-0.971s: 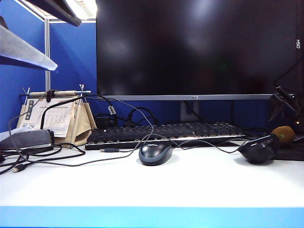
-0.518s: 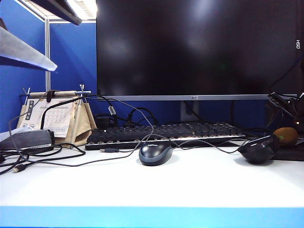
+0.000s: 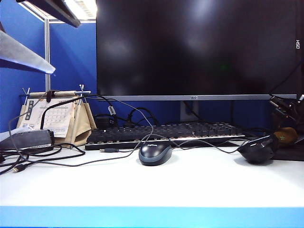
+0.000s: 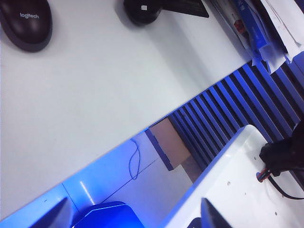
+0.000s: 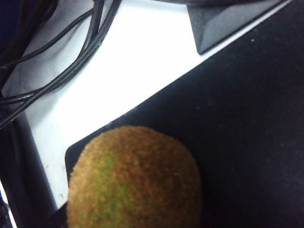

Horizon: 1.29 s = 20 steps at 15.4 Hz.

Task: Pick up the kiwi and place it near the upside-down mouse.

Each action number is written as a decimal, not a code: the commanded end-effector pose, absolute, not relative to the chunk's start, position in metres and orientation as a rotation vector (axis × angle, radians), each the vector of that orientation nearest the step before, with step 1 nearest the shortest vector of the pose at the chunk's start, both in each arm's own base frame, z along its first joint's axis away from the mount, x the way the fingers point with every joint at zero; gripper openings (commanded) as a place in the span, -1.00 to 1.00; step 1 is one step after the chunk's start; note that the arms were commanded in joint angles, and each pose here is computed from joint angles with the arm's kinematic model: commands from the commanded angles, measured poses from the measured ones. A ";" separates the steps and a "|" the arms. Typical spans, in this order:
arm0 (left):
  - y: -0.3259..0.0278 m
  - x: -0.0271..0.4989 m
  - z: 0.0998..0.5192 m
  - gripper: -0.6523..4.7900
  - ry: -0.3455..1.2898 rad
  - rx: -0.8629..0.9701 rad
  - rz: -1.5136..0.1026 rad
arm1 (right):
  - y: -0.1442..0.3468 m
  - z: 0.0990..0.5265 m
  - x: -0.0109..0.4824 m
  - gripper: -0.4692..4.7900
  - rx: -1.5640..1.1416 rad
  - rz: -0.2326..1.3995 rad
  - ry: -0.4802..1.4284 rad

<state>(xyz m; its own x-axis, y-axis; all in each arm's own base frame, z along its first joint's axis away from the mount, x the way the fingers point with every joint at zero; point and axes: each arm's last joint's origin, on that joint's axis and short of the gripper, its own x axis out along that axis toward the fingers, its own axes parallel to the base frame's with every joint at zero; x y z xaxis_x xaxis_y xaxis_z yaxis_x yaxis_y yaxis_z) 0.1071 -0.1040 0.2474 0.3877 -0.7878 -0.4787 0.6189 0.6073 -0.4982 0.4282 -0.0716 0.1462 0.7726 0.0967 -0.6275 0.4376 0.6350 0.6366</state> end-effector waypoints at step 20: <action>-0.107 0.109 0.257 0.54 0.603 -0.181 -1.011 | 0.003 0.340 0.308 -0.03 0.294 0.376 0.314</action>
<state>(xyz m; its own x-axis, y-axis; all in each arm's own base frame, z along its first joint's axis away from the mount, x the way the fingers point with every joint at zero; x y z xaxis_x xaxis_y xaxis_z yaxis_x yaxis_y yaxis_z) 0.1091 -0.1063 0.2533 0.3944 -0.8182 -0.4184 0.7194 0.5582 -0.4134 0.3171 -0.0032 0.3392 0.8865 0.3878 -0.2525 -0.2912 0.8915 0.3469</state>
